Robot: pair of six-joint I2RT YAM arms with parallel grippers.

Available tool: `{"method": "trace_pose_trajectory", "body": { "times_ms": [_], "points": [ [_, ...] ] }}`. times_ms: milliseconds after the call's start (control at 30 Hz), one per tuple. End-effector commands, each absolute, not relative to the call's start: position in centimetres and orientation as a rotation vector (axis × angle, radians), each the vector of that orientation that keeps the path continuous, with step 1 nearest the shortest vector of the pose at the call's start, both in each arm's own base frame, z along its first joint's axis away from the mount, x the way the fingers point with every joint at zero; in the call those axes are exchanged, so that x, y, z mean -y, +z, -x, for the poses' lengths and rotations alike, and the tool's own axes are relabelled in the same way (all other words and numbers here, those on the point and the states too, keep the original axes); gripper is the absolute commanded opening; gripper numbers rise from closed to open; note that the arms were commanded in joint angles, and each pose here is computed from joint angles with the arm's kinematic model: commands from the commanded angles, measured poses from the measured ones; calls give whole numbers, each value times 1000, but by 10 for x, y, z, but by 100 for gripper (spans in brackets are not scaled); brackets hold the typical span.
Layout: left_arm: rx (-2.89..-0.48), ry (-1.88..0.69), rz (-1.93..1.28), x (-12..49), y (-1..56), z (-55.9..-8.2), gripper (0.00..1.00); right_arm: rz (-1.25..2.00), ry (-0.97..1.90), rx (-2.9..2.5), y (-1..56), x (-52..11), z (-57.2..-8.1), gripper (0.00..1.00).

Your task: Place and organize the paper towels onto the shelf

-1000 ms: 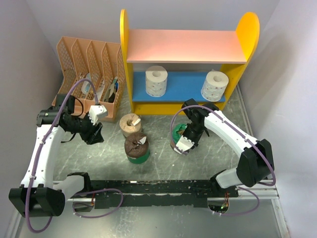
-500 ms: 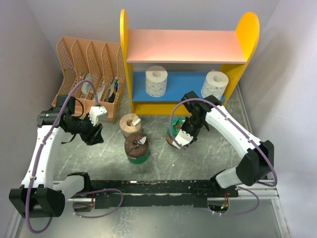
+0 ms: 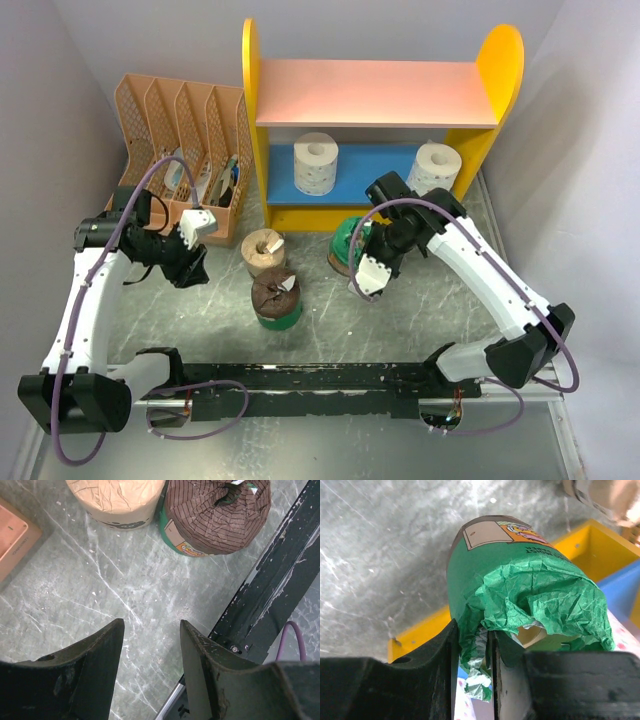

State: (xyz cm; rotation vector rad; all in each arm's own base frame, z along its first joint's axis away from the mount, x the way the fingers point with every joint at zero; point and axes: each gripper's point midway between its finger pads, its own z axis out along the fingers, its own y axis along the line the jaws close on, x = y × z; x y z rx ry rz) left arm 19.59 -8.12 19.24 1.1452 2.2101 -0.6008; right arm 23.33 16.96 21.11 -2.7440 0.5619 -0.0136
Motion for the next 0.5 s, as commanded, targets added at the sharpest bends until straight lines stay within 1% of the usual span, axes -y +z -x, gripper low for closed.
{"method": "trace_pose_trajectory", "body": {
  "times_ms": [0,200,467],
  "points": [
    [-2176,-571,-1162,80,202,-203,60,2733,-297,8,266,-192,-251,0],
    [-2169,-584,-1159,81,205,-206,60,2670,-460,-29,313,-200,-279,0],
    [-2164,-584,-1156,82,208,-209,60,2578,-659,-16,372,-207,-302,0]
  ]
}}
